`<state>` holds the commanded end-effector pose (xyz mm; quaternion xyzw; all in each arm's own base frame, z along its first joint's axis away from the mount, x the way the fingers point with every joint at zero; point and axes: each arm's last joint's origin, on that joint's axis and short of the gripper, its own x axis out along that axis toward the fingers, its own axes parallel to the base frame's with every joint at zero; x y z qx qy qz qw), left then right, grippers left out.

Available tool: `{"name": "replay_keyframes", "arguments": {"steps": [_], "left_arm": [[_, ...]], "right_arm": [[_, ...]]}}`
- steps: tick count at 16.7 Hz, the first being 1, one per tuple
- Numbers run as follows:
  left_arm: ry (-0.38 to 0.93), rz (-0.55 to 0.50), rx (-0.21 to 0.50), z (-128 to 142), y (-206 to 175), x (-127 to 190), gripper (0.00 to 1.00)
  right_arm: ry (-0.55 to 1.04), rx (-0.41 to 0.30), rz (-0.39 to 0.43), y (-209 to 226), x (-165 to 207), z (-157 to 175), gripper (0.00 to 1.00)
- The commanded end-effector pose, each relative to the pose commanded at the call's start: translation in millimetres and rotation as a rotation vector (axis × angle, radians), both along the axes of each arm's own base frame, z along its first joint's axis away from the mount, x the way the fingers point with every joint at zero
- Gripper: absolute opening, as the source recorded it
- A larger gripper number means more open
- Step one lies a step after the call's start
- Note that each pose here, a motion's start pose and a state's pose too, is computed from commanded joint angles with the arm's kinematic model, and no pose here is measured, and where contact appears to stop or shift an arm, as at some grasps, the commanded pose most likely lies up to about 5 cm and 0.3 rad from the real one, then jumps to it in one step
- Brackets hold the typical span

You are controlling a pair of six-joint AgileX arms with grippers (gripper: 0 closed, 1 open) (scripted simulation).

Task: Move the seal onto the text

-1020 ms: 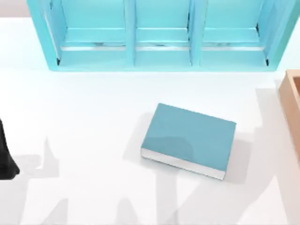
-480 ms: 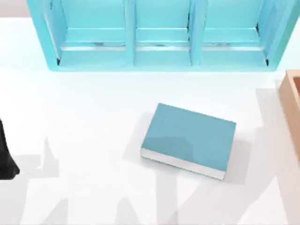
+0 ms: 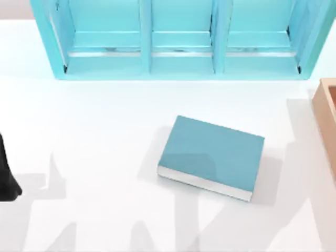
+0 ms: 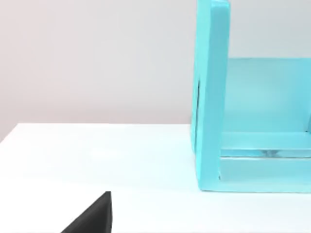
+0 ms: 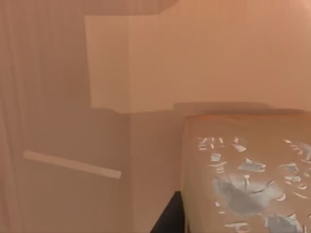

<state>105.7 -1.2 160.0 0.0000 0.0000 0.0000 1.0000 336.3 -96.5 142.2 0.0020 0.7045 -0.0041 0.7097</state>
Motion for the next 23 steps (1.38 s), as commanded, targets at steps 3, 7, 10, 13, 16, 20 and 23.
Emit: {"name": "replay_keyframes", "arguments": {"steps": [3, 7, 10, 13, 16, 20, 23], "left_arm": [[0.0, 0.0, 0.0, 0.0, 0.0, 0.0, 1.0], [0.0, 0.0, 0.0, 0.0, 0.0, 0.0, 1.0], [0.0, 0.0, 0.0, 0.0, 0.0, 0.0, 1.0], [0.0, 0.0, 0.0, 0.0, 0.0, 0.0, 1.0], [0.0, 0.0, 0.0, 0.0, 0.0, 0.0, 1.0], [0.0, 0.0, 0.0, 0.0, 0.0, 0.0, 1.0], [0.0, 0.0, 0.0, 0.0, 0.0, 0.0, 1.0]], "right_arm": [[0.0, 0.0, 0.0, 0.0, 0.0, 0.0, 0.0], [0.0, 0.0, 0.0, 0.0, 0.0, 0.0, 0.0], [-0.005, 0.0, -0.008, 0.9, 1.0, 4.1, 0.0], [-0.012, 0.009, -0.053, 10.0, 7.8, 24.9, 0.0], [0.012, 0.023, -0.1, 30.4, 13.6, 52.5, 0.0], [0.105, 0.03, -0.075, 82.1, 15.4, 81.3, 0.0], [0.099, 0.014, -0.027, 122.9, 11.5, 110.4, 0.0]]}}
